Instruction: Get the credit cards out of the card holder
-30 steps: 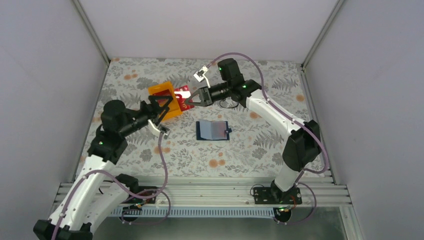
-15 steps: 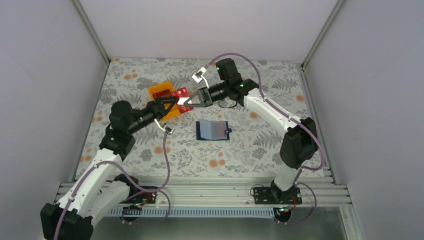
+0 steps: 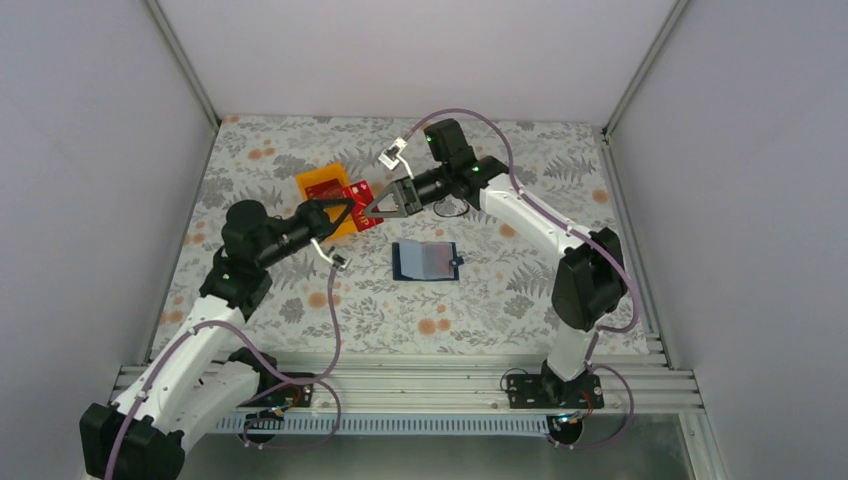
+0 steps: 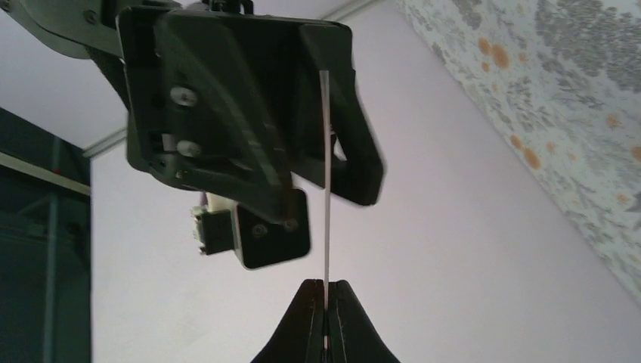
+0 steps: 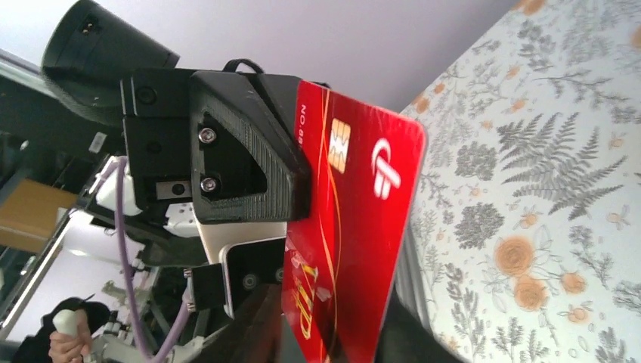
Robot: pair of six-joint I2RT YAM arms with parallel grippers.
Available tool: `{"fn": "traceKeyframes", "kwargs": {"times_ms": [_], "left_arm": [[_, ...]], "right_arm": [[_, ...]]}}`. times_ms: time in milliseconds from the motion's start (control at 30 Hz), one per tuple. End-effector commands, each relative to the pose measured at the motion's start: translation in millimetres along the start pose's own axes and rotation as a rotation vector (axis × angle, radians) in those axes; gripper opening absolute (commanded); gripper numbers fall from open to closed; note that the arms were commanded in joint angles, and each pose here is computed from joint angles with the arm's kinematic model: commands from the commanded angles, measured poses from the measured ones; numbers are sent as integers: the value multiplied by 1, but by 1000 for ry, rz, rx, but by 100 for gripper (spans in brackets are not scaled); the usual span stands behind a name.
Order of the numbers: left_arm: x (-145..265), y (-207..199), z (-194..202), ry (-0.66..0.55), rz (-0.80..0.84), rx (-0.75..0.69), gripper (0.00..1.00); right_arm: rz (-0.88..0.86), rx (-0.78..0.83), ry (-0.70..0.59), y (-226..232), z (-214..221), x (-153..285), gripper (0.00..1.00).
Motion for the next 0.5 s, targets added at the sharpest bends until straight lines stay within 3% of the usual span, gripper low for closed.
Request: {"fn": "traceKeyframes", "kwargs": {"times_ms": [0,33,133,267,400,467], "left_arm": [[2,-16,2,2,149,-222,2],[1,-26,5,23,222,-162,2],[-2,-57,18,148,483,84,2],[-3,-85,61,418,865,485,2],[-13,-110,86,643,1092,909,2],[-26,-125,94,748,1153,1050,3]], "right_arm": [[109,-13,-100,-15,-12,33,49],[200,-28,-173,-27,-17,50,59],[443,-68,-392,-48,-22,114,76],[597,-85,-504,-57,-14,161,80],[604,-86,-544,-57,-10,182,81],[629,-78,-575,-54,-10,192,81]]}}
Point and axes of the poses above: each gripper's point midway between its finger pads, its own x axis back along the fingers, its own y axis along the line the jaws close on, z = x × y, the point moved 3 cm from there along x, back along the fingers, and after that the axes turned 8 degrees about -x, right-handed, at the moved point
